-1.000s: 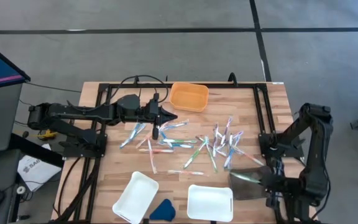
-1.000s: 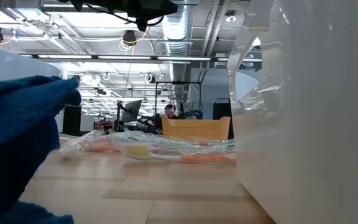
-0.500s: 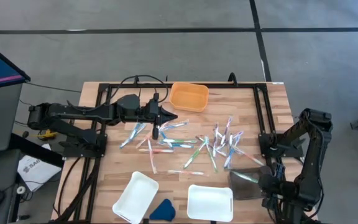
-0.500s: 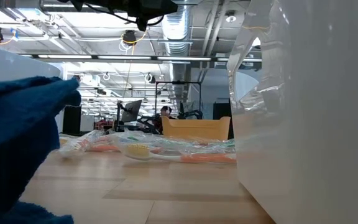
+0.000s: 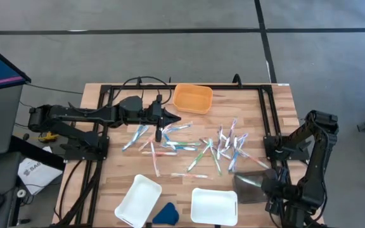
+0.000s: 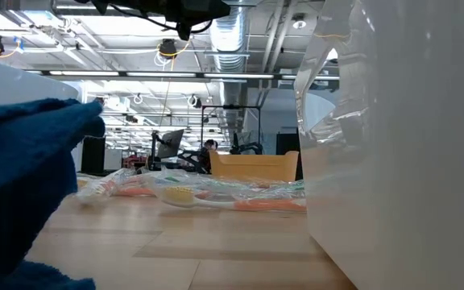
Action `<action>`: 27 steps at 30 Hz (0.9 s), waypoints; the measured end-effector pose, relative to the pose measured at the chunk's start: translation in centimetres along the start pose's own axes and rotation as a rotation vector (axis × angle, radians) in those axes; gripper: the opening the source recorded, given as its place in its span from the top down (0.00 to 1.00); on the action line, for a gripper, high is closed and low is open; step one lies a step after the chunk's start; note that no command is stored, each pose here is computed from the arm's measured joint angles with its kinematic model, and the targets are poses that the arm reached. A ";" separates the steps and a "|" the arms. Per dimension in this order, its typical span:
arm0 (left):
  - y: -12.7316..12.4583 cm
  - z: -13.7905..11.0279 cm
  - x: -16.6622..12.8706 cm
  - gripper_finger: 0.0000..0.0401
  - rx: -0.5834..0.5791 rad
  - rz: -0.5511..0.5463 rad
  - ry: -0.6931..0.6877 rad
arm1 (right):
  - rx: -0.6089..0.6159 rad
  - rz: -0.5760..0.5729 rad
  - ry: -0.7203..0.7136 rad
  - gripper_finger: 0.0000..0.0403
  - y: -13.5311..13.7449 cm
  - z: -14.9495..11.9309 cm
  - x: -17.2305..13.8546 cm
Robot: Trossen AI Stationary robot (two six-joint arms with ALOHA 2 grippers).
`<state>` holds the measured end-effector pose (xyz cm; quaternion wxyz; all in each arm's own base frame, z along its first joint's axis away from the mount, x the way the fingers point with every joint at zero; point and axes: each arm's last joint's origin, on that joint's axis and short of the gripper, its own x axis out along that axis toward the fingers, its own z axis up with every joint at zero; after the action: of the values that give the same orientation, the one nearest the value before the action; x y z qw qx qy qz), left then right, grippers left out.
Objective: Pick & Place Toothbrushes
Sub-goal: Put the green toothbrush into the black bin
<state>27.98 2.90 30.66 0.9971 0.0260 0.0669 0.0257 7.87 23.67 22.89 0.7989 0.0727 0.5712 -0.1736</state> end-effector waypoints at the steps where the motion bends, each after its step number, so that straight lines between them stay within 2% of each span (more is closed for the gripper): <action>1: 0.0 0.0 0.0 0.99 0.000 0.000 0.000 | -0.005 0.012 0.001 0.97 0.1 0.0 0.0; 10: 0.0 0.0 0.0 0.99 0.000 0.000 0.000 | -0.022 0.018 0.001 0.97 0.2 0.0 0.0; 21: 0.0 0.0 0.0 0.99 0.000 0.000 -0.001 | 0.013 0.004 0.023 0.96 0.2 0.9 0.4; 27: 0.0 0.0 0.0 0.99 0.000 0.000 -0.001 | 0.008 -0.039 0.073 0.97 0.2 0.9 1.6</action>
<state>27.97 2.90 30.67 0.9971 0.0259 0.0665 0.0259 9.20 23.32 21.68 0.7736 0.0712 0.6007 -0.1886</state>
